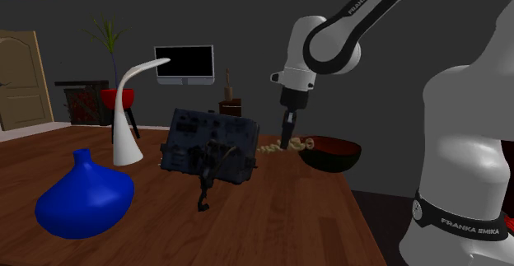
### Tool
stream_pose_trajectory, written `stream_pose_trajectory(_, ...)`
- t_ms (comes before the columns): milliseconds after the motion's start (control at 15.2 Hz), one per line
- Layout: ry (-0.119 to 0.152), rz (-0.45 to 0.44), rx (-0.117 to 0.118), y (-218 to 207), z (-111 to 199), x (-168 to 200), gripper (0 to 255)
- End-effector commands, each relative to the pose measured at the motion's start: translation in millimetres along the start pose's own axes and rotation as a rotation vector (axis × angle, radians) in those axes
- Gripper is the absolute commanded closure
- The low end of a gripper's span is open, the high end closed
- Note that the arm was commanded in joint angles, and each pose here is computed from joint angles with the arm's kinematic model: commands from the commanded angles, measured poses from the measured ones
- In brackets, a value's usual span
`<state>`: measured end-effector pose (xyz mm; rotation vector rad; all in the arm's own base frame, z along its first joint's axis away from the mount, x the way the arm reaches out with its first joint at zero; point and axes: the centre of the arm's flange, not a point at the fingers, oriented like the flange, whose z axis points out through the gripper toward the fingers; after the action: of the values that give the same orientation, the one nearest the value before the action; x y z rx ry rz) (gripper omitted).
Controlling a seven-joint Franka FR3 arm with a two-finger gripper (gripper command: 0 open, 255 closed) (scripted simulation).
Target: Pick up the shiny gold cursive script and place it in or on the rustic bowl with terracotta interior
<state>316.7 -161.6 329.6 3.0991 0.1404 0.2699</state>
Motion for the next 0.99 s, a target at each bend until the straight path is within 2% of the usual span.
stream_pose_trajectory(0,-0.001,0.0,0.0,1.1,-9.6,0.8,255)
stream_pose_trajectory(330,-0.001,0.0,0.0,1.9,-32.4,4.7,255)
stream_pose_trajectory(924,-0.001,0.0,0.0,94.1,-47.2,-68.6,255)
